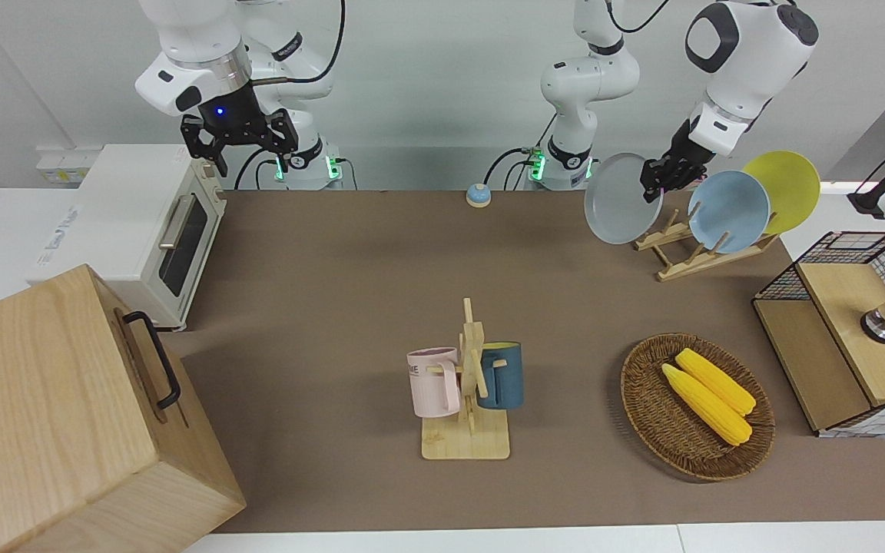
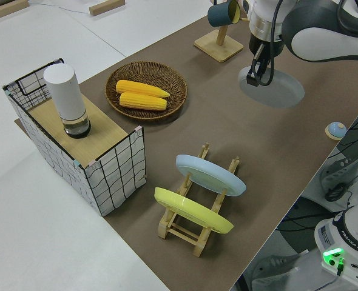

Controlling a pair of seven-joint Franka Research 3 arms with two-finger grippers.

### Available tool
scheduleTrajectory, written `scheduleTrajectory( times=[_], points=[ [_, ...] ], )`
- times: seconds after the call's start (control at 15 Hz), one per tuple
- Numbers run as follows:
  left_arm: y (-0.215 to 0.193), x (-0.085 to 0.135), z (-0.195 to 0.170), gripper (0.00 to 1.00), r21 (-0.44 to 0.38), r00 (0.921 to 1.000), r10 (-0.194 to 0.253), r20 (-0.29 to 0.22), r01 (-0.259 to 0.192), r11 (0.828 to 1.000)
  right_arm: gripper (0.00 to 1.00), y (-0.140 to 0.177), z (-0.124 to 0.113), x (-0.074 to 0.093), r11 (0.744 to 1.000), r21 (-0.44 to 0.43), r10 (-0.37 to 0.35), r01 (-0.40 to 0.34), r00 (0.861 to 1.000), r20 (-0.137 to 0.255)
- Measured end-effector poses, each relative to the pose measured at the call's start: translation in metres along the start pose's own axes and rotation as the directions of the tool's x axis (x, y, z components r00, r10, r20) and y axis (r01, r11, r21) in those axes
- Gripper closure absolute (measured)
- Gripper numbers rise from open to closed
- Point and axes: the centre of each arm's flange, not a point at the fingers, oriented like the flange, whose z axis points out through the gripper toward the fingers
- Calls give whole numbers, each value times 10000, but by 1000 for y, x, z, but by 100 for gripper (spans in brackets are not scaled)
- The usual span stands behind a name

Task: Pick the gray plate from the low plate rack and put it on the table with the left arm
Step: 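Lift the gray plate out of the rack with the left gripper, then carry the plate away from the rack and lower it onto the table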

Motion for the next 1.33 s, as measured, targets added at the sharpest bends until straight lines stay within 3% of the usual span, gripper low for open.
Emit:
scheduleTrajectory(
  times=[0.2, 0.53, 0.73, 1.13, 1.33],
  points=[
    [2, -1, 18, 89, -821, 9992, -42, 409, 76, 9966, 1, 0, 0, 0, 10000, 0, 0, 0, 10000, 0],
    [-4, 1, 51, 89, -2031, 9949, 488, 882, -300, 9787, 1, 0, 0, 0, 10000, 0, 0, 0, 10000, 0],
    [-19, 4, 71, 89, -2381, 9930, 854, 812, -639, 9691, 1, 0, 0, 0, 10000, 0, 0, 0, 10000, 0],
    [-65, 11, 111, 89, -3685, 9887, 1377, 595, -1065, 9235, 1, 0, 0, 0, 10000, 0, 0, 0, 10000, 0],
    [-72, 12, 126, 89, -3676, 9902, 1328, 433, -1078, 9237, 1, 0, 0, 0, 10000, 0, 0, 0, 10000, 0]
  ],
)
